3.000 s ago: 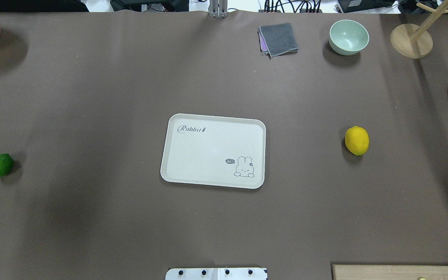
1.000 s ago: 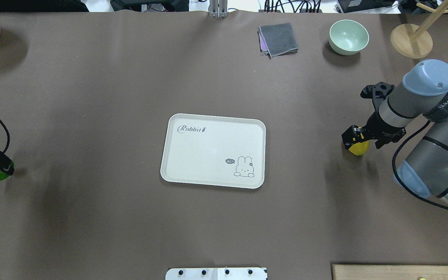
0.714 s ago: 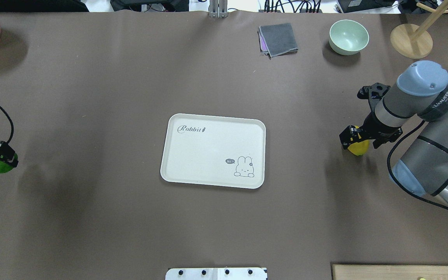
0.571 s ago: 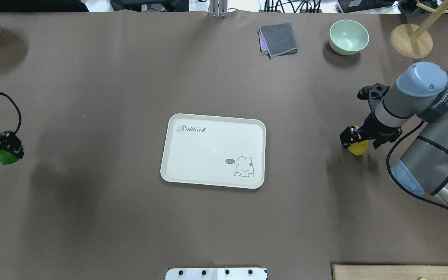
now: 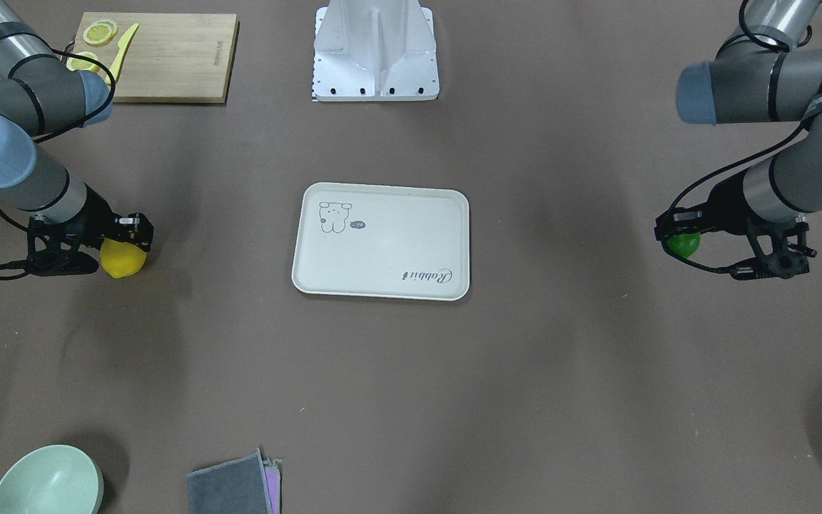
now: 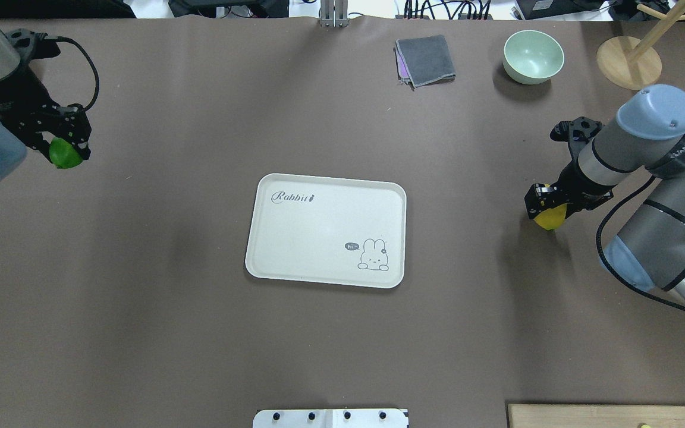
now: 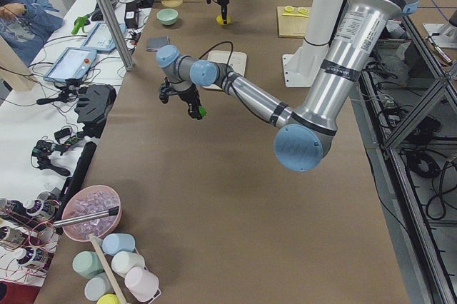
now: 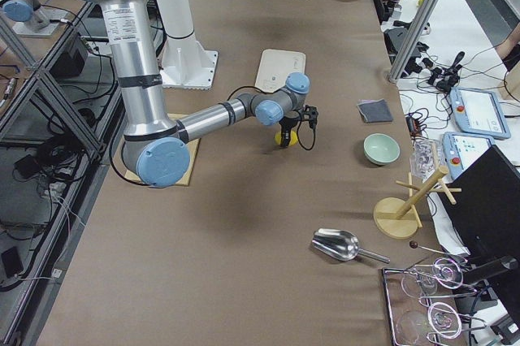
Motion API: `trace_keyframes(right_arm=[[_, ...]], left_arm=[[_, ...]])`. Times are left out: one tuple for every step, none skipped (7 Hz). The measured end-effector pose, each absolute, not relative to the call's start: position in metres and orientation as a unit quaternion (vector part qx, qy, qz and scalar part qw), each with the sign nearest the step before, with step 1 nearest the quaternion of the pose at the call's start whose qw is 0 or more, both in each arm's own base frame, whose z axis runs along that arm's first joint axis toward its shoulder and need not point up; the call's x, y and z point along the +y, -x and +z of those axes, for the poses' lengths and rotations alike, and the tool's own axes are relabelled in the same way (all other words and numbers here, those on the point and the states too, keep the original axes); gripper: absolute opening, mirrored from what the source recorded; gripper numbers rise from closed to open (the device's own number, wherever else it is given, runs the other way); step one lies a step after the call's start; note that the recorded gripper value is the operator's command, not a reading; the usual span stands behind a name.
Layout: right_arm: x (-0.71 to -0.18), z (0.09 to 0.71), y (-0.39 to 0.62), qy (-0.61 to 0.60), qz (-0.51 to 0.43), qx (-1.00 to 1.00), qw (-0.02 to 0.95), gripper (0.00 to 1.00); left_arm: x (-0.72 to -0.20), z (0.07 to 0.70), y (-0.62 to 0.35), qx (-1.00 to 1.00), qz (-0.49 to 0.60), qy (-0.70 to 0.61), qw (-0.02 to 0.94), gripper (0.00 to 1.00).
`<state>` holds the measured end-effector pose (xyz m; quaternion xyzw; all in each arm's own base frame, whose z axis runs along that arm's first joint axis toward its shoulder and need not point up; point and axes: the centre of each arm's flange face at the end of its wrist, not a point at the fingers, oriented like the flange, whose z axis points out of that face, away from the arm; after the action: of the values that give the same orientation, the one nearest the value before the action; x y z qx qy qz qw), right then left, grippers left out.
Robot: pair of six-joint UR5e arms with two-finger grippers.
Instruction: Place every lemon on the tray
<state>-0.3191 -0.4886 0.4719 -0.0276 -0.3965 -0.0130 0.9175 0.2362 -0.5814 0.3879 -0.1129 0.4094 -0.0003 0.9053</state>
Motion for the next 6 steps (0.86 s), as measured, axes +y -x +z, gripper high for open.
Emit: trace_keyframes(right_arm=[[-0.494,0.459,0.304,0.026,-0.001,-0.41,0.912,0.0],[-0.499,0.443,0.294,0.021,0.008,-0.424,0.905,0.0],[-0.503,0.419,0.297,0.016,0.015,-0.438,0.899,0.0],[-0.505,0.386,0.319,0.016,0.027,-0.451,0.892,0.0],[-0.5,0.349,0.359,0.016,0.037,-0.46,0.887,0.0],[-0.488,0.316,0.403,0.013,0.045,-0.464,0.884,0.0]], left_arm=[[-0.593,0.368,-0.244,0.408,-0.006,0.116,0.905,0.0],[-0.607,0.35,-0.253,0.408,-0.011,0.119,0.905,0.0],[-0.614,0.331,-0.272,0.405,-0.016,0.121,0.906,0.0],[-0.619,0.309,-0.305,0.393,-0.024,0.116,0.912,0.0],[-0.622,0.285,-0.338,0.384,-0.031,0.101,0.917,0.0],[-0.619,0.262,-0.363,0.386,-0.033,0.091,0.917,0.0]])
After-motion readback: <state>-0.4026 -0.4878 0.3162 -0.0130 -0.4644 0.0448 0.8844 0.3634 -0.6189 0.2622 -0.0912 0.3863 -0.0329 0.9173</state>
